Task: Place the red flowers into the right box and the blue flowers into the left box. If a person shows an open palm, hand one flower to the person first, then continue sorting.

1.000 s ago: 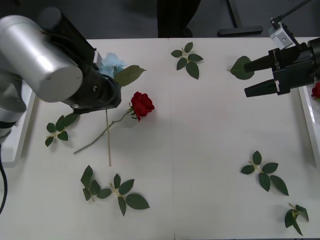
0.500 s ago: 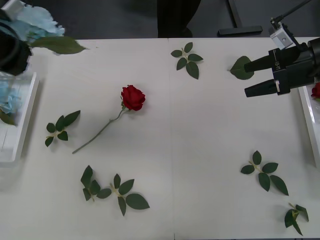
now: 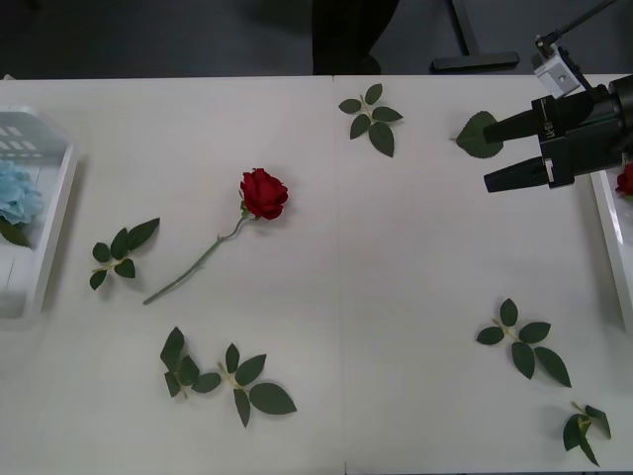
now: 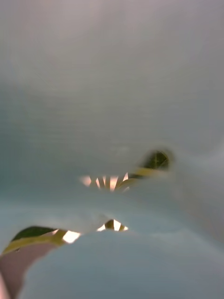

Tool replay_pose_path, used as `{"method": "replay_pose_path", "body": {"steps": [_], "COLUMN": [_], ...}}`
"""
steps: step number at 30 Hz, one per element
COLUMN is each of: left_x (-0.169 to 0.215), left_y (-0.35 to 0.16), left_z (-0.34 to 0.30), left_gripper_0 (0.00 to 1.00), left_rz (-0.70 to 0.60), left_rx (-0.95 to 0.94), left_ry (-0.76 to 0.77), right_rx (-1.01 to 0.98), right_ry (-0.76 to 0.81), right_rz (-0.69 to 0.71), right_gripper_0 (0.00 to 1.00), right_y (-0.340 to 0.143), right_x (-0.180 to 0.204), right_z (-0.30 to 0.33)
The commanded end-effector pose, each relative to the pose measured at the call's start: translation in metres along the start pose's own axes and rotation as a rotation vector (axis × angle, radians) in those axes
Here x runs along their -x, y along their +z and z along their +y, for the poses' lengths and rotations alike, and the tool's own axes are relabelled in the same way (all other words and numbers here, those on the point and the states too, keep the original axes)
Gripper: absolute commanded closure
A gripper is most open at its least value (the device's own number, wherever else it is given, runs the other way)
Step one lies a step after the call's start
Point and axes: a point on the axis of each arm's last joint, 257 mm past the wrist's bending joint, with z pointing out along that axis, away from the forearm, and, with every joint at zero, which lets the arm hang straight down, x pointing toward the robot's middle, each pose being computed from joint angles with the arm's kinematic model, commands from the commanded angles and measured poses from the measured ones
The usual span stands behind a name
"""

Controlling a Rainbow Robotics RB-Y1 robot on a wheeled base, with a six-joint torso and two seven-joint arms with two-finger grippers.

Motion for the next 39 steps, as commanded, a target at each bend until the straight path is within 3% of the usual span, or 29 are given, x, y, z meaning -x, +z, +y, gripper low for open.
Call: {"method": "replay_pose_path", "body": {"steps": [1, 17, 18, 20, 23, 26, 29, 34, 39], "left_x": [-0.028, -0.051, -0.051, -0.049, -0.048, -0.045, -0.04, -0.023, 0.018], "left_y": [0.003, 0.116, 0.117, 0.119, 0.121, 0.121, 0.121, 0.108, 0.069], "left_z": [0.045, 0.061, 0.061, 0.064, 0.066, 0.064, 0.058, 0.037, -0.015], "left_gripper_0": [1.0, 0.99, 0.95, 0.49, 0.22, 0.07, 0.0, 0.0, 0.0], "left_rz": [0.047, 0.087, 0.086, 0.079, 0.077, 0.069, 0.05, 0.003, -0.067], "left_rx": [0.1, 0.138, 0.139, 0.153, 0.169, 0.161, 0.137, 0.05, -0.044], "left_ry": [-0.018, 0.02, 0.019, 0.024, 0.034, 0.032, 0.026, 0.03, 0.145], "right_rx": [-0.016, -0.016, -0.016, -0.016, -0.016, -0.016, -0.016, -0.016, -0.016], "right_ry": [-0.025, -0.025, -0.025, -0.025, -0.025, -0.025, -0.025, -0.025, -0.025], "right_rz": [-0.008, -0.008, -0.008, -0.008, -0.008, -0.008, -0.008, -0.008, -0.008], "right_gripper_0": [0.0, 0.0, 0.0, 0.0, 0.0, 0.0, 0.0, 0.0, 0.0], "right_y": [-0.008, -0.008, -0.008, -0.008, -0.008, -0.008, -0.008, -0.008, -0.008], "right_x": [0.007, 0.007, 0.007, 0.007, 0.007, 0.007, 0.007, 0.007, 0.007], "right_z": [-0.003, -0.003, -0.003, -0.003, -0.003, -0.003, -0.003, -0.003, -0.003]}}
